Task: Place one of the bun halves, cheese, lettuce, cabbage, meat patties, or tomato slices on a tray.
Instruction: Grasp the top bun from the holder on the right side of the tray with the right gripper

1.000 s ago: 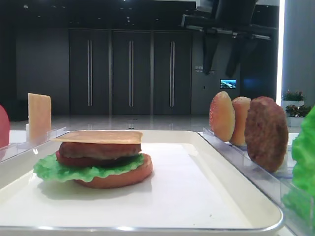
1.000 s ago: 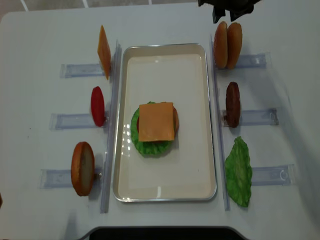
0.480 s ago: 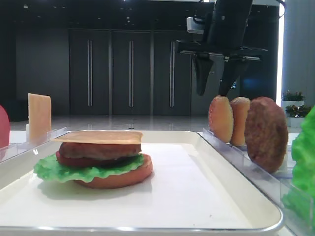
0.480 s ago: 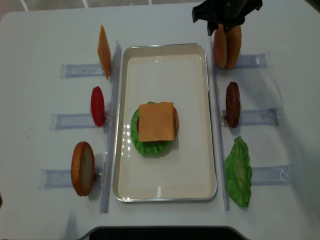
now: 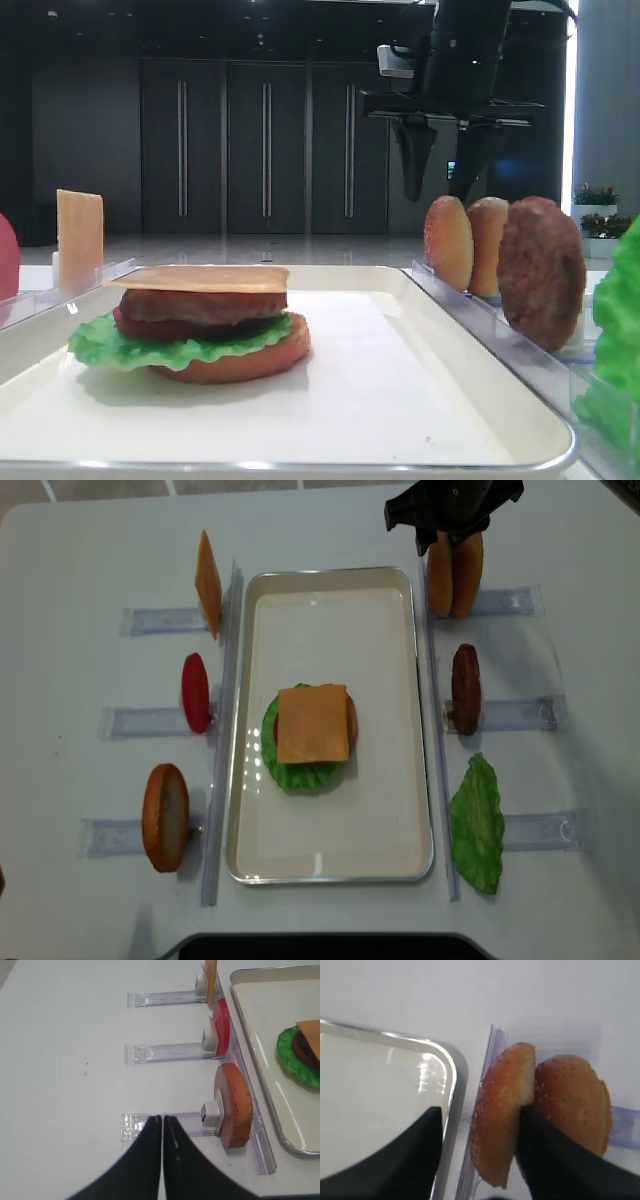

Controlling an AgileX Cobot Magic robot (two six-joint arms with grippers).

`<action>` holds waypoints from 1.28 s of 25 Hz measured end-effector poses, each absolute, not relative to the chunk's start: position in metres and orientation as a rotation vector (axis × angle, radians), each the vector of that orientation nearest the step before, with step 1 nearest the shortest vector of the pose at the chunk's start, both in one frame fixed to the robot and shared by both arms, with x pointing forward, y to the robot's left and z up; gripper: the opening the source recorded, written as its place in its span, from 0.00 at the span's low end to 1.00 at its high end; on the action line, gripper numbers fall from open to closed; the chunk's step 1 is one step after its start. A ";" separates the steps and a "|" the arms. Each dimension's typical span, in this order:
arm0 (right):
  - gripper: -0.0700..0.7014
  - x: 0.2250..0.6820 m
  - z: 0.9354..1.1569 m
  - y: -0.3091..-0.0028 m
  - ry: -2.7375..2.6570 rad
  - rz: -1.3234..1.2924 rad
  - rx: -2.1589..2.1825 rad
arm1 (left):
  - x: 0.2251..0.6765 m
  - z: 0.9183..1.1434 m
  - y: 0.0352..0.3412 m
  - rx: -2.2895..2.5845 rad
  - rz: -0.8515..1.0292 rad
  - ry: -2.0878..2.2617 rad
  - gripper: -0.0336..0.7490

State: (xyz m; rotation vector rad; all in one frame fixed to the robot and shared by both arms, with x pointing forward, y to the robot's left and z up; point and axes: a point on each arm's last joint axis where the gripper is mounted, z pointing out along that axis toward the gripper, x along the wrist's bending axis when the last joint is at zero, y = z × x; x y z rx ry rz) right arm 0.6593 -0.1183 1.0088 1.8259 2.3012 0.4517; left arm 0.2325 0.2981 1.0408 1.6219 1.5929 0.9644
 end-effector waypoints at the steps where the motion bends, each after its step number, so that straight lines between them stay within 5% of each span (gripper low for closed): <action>1: 0.53 0.659 1.009 -0.118 2.309 0.434 1.832 | 0.232 1.041 0.298 1.622 0.964 1.593 0.03; 9: 0.53 0.657 1.026 -0.112 2.340 0.399 1.836 | 0.232 1.041 0.298 1.622 0.964 1.593 0.03; 25: 0.53 0.660 1.027 -0.112 2.314 0.376 1.763 | 0.232 1.041 0.298 1.622 0.964 1.593 0.03; 32: 0.53 0.666 1.005 -0.109 2.333 0.333 1.774 | 0.232 1.041 0.298 1.622 0.964 1.593 0.03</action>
